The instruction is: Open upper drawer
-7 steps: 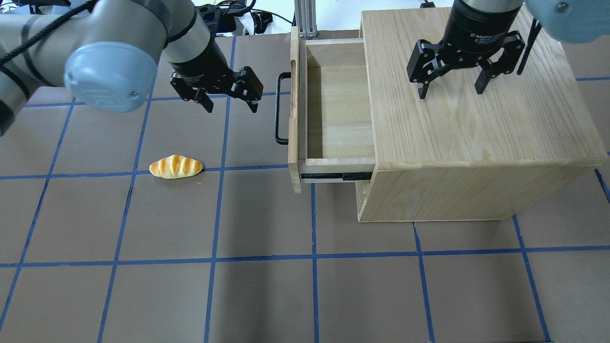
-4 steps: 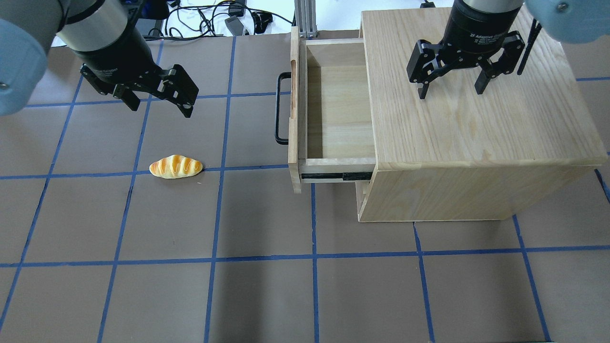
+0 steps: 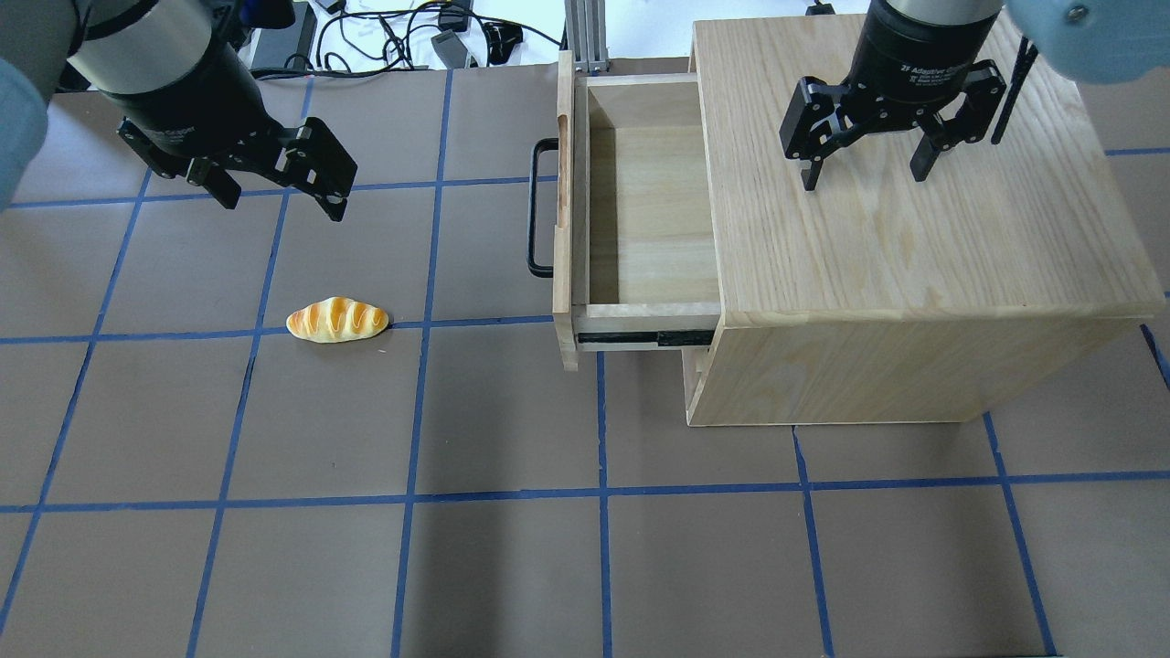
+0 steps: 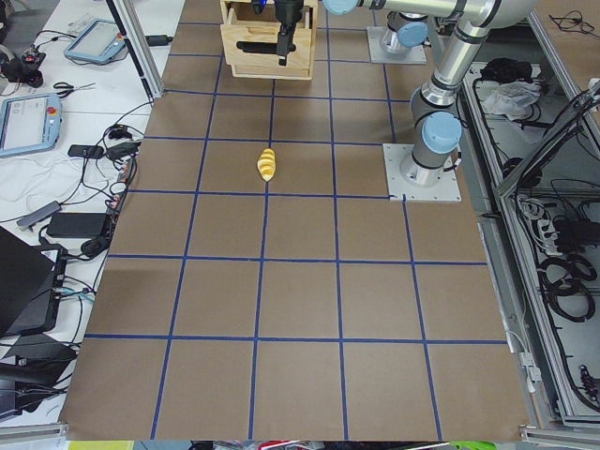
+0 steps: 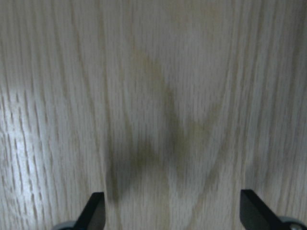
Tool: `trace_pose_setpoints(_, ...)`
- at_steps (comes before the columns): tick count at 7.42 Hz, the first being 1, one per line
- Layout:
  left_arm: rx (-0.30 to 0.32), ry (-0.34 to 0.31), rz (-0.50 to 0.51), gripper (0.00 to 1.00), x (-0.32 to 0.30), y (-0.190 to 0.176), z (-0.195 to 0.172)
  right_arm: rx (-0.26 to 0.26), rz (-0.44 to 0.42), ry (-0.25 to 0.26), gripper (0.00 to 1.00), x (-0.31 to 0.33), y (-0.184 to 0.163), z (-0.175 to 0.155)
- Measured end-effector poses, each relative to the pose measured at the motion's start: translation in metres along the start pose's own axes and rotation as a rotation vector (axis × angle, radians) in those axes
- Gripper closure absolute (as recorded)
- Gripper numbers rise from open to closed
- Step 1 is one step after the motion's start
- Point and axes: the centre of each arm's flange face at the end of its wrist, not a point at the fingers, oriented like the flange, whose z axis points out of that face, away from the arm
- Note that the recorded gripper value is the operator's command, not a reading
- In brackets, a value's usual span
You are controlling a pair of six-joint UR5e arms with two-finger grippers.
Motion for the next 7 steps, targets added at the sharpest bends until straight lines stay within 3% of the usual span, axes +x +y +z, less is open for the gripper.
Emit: trace_pose_setpoints(7,0.006,-0.001,-0.038,0.0,-0.0003,-0.0005,-0.0005,0.0,0.001,0.0,0.0,0.0003,-0.0001,-0.0002)
